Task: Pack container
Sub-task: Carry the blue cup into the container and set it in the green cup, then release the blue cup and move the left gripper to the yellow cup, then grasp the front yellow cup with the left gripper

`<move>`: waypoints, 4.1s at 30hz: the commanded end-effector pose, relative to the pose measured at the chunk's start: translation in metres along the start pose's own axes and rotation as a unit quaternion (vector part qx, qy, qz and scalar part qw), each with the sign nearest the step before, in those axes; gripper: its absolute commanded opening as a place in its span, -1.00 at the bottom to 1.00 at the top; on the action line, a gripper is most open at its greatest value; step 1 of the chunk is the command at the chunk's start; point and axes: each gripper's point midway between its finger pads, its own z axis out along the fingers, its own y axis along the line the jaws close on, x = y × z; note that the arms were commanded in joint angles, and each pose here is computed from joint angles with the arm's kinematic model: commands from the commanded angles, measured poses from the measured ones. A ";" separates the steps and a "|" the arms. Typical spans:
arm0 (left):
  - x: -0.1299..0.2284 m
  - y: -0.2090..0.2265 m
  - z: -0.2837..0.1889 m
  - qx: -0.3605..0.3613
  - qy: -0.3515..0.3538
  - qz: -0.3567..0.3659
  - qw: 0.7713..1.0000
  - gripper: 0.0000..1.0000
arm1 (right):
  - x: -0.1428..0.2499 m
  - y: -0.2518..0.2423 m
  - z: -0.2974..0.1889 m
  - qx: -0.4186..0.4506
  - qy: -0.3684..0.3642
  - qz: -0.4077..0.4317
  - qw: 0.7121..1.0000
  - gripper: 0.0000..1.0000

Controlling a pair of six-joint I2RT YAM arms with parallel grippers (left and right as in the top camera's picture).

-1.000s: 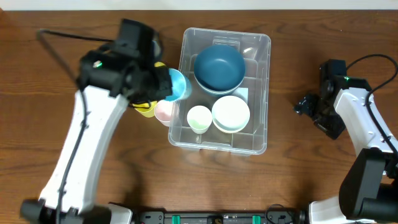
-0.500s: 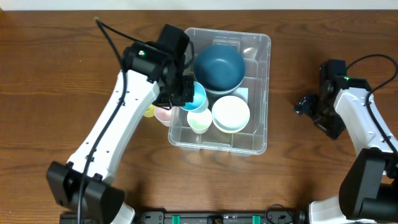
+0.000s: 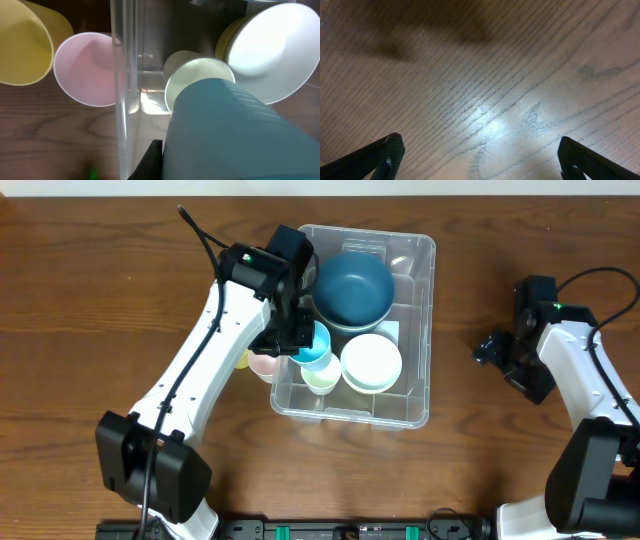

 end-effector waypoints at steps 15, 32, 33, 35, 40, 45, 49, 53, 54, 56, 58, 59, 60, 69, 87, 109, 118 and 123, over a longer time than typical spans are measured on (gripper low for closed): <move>0.003 -0.008 0.007 -0.021 0.001 0.024 0.999 -0.88 | -0.002 -0.002 0.000 0.004 -0.002 0.009 1.000 0.98; 0.000 -0.003 0.031 -0.045 0.028 0.018 0.998 -0.88 | -0.002 -0.002 0.000 0.004 -0.002 0.009 1.000 0.99; 0.000 -0.003 0.032 -0.045 0.028 0.018 0.998 -0.88 | -0.002 -0.002 0.000 0.004 -0.002 0.009 1.000 0.99; -0.001 -0.003 0.033 -0.045 0.028 0.018 0.998 -0.86 | -0.002 -0.002 0.000 0.004 -0.002 0.009 1.000 0.98; -0.002 -0.004 0.034 -0.045 0.028 0.018 0.998 -0.67 | -0.002 -0.002 0.000 0.004 -0.002 0.009 1.000 0.99; -0.002 -0.003 0.034 -0.045 0.028 0.018 0.998 -0.53 | -0.002 -0.002 0.000 0.004 -0.002 0.009 1.000 0.98; -0.007 -0.005 0.033 -0.041 0.018 0.019 0.999 -0.21 | -0.002 -0.002 0.000 0.004 -0.002 0.009 1.000 0.99; -0.020 -0.012 0.008 -0.027 -0.014 0.030 0.999 -0.14 | -0.002 -0.002 0.000 0.004 -0.002 0.009 1.000 0.99; -0.025 -0.015 -0.003 -0.022 -0.026 0.035 0.999 -0.10 | -0.002 -0.002 0.000 0.004 -0.002 0.009 1.000 0.98; -0.034 -0.018 -0.030 -0.014 -0.056 0.039 0.998 0.03 | -0.002 -0.002 0.000 0.004 -0.002 0.009 1.000 0.98; -0.042 -0.011 -0.061 -0.020 -0.088 0.031 0.995 0.31 | -0.002 -0.002 0.000 0.004 -0.002 0.009 1.000 0.99; -0.045 -0.004 -0.075 -0.029 -0.103 0.020 0.994 0.50 | -0.002 -0.002 0.000 0.004 -0.002 0.009 1.000 0.98; -0.047 0.007 -0.089 -0.043 -0.118 0.003 0.992 0.58 | -0.002 -0.002 0.000 0.004 -0.002 0.009 1.000 0.99; -0.039 0.125 -0.107 -0.123 -0.099 -0.195 0.968 0.61 | -0.002 -0.002 0.000 0.004 -0.002 0.009 1.000 0.98; -0.033 0.179 0.001 -0.090 -0.014 -0.259 0.962 0.61 | -0.002 -0.002 0.000 0.004 -0.002 0.009 1.000 0.99; -0.010 0.190 0.086 -0.095 0.013 -0.260 0.961 0.29 | -0.002 -0.002 0.000 0.004 -0.002 0.009 1.000 0.99; -0.014 0.190 0.086 -0.093 0.005 -0.260 0.961 -0.88 | -0.001 -0.002 0.000 0.004 -0.002 0.009 1.000 0.99; -0.022 0.188 0.067 -0.091 -0.005 -0.260 0.961 -0.88 | -0.002 -0.002 0.000 0.004 -0.002 0.009 1.000 0.98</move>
